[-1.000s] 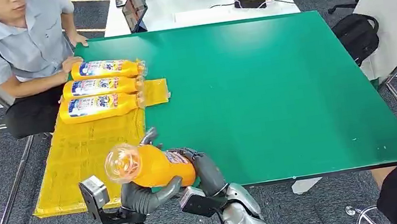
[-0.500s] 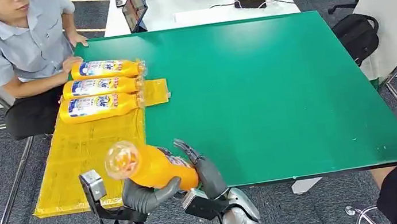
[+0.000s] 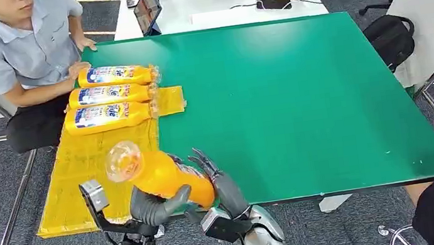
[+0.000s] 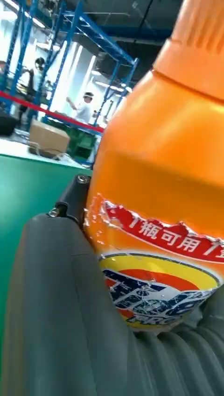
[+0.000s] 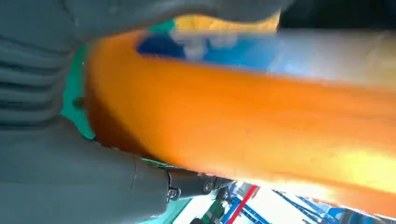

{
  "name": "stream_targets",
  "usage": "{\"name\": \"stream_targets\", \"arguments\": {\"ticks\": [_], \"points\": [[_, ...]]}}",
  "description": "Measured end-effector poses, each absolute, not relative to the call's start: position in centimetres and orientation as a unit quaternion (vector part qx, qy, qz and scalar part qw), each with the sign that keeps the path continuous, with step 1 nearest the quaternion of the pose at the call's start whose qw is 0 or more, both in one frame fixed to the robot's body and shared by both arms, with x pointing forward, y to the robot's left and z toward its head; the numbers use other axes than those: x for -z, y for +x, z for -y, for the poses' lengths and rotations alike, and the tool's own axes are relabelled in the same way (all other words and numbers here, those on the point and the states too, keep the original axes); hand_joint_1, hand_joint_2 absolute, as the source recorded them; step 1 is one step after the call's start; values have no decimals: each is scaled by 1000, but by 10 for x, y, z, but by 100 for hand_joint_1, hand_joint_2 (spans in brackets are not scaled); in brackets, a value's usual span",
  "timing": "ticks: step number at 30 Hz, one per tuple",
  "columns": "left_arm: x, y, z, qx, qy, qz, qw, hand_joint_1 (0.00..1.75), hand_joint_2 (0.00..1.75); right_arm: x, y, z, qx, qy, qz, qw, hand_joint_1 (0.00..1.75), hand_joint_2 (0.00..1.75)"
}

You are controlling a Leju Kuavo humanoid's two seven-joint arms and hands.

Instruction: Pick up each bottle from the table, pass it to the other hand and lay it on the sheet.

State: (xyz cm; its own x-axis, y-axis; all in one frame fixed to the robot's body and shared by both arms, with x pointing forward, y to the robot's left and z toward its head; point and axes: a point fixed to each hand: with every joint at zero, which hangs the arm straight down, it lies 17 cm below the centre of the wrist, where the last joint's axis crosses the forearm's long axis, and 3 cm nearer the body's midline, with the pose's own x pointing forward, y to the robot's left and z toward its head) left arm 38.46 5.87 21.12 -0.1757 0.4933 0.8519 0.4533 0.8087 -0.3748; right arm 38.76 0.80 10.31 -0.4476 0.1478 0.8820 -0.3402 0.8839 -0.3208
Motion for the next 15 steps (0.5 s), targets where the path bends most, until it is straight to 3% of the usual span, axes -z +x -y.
{"name": "stream_targets", "arguments": {"ticks": [15], "points": [[-194,474,-184,114,-45,799,588,175,175,-124,379,-29,-240,82,831,494,0,0]]}}
